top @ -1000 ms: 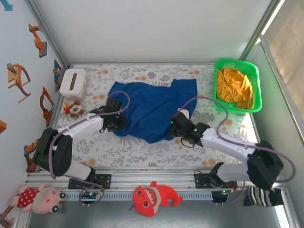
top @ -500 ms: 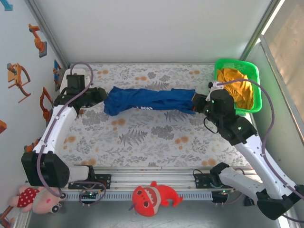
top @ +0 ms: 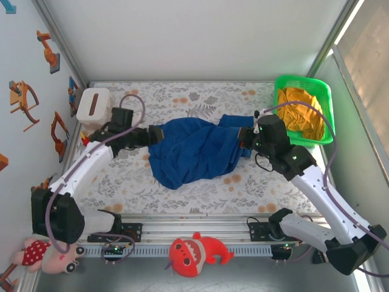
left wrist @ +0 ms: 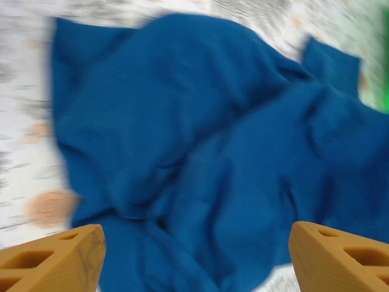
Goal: Fold the inside-out t-shirt
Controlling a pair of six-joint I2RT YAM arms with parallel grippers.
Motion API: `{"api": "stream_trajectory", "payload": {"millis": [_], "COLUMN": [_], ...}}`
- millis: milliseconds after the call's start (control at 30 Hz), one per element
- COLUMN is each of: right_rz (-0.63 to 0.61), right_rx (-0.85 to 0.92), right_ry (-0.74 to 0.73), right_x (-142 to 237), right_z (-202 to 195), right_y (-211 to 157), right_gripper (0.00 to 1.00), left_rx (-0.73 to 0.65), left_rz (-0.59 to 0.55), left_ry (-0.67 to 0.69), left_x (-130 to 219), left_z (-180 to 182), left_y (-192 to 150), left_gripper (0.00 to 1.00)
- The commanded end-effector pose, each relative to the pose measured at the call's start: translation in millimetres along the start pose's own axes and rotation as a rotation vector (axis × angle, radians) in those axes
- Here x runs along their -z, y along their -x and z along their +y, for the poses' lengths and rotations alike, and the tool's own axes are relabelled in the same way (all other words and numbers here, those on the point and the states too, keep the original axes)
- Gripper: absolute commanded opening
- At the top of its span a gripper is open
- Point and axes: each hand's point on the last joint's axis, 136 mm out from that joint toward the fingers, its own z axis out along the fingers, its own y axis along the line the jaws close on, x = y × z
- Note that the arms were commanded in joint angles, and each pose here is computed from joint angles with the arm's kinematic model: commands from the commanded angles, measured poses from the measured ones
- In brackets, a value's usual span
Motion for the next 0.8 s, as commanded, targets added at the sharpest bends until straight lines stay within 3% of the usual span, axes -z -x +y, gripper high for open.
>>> {"api": "stream_trajectory", "payload": {"millis": [0,233,433,767], "right_rz": [-0.038,-0.041,-0.044,-0.045], "right_rx": [0.009,-0.01,-0.021,-0.022], "right_ry": [0.034,0.052,0.058,0.065], "right_x": [7,6,6,8], "right_z": [5,9,11,12], "right_y": [8,10,11,13], "right_gripper": [0.0,0.0,0.0,0.0], "left_rx": [-0.21,-0.479,-0.589,-0.621], "left_rz": [-0.1,-0.111,-0.088,-0.13], "left_ry": [-0.096,-0.174,-0.233,-0.248], "left_x": [-6,-49,-83,-104], "left_z": [-56,-138,-187,-215], "left_y": [-3,-46,-81,-105], "left_gripper": [0.82,0.84,0.87,0.9]}}
